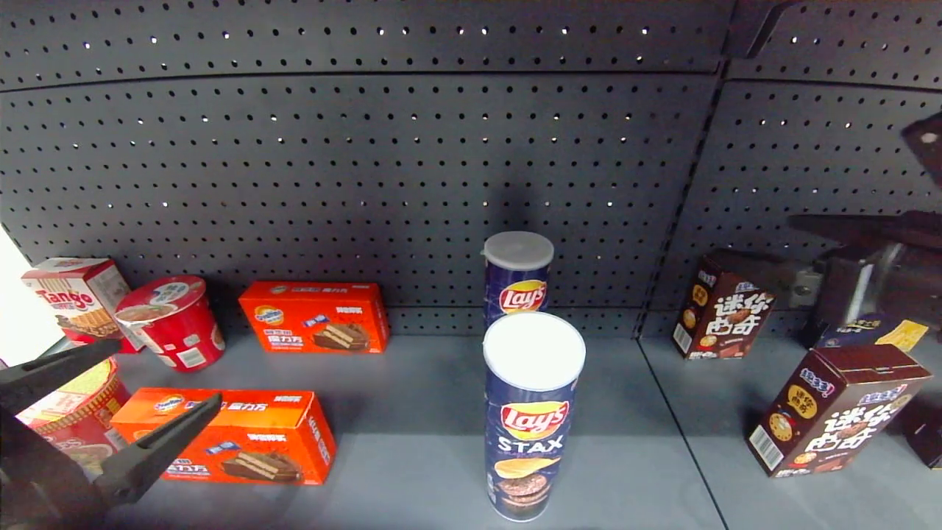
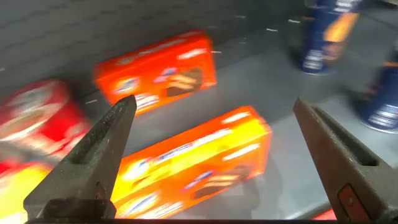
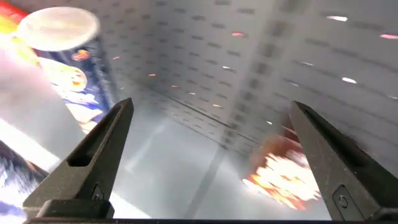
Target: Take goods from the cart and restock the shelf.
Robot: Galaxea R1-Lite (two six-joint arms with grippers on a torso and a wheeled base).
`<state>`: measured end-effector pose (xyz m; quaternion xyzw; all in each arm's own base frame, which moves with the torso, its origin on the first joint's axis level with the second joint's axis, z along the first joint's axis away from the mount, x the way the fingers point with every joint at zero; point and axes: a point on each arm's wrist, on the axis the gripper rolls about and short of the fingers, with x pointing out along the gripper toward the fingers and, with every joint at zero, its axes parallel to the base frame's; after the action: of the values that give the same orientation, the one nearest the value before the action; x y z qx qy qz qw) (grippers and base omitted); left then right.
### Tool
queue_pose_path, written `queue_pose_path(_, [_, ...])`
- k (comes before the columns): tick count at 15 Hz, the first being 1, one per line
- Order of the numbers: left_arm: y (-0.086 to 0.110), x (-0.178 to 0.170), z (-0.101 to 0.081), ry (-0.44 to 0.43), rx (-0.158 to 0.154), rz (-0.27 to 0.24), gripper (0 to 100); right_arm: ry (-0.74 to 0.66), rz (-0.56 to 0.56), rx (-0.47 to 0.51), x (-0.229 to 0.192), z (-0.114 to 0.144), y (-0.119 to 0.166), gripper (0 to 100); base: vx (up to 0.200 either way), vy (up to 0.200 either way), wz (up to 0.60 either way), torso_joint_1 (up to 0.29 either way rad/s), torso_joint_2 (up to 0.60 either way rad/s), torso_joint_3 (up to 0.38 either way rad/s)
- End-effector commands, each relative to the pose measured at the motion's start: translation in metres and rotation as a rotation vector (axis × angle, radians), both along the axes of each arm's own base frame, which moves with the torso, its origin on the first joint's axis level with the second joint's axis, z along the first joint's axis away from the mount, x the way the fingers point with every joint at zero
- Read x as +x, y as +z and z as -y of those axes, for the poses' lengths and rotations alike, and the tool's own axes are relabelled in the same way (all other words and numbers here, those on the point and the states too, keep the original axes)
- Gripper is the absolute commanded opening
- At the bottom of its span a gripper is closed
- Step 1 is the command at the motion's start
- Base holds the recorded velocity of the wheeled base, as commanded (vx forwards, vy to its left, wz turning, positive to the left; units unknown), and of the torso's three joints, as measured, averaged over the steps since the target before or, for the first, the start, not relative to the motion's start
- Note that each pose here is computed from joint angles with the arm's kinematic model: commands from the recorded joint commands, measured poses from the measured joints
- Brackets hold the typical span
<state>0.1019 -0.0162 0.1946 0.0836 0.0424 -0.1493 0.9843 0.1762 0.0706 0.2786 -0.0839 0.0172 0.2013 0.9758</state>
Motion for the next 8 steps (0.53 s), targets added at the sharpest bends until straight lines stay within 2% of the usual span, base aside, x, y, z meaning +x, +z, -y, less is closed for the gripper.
queue_pose_path(1, [-0.004, -0.025, -0.01, 0.095, -0.006, 0.075, 100, -0.12, 0.082, 0.044, -0.052, 0.038, -0.003, 100, 0.0, 0.0, 0.0, 0.0, 0.0, 0.0])
queue_pose_path(2, [-0.006, -0.029, -0.011, 0.111, -0.005, 0.081, 100, -0.13, 0.082, 0.054, -0.057, 0.041, -0.006, 100, 0.0, 0.0, 0.0, 0.0, 0.0, 0.0])
queue_pose_path(3, [-0.018, -0.043, -0.012, 0.16, -0.003, 0.095, 100, -0.142, 0.068, 0.076, -0.075, 0.046, -0.021, 100, 0.0, 0.0, 0.0, 0.0, 0.0, 0.0])
queue_pose_path(8, [-0.051, -0.095, -0.015, 0.244, 0.004, 0.089, 100, -0.283, 0.069, 0.083, -0.124, 0.065, -0.074, 100, 0.0, 0.0, 0.0, 0.0, 0.0, 0.0])
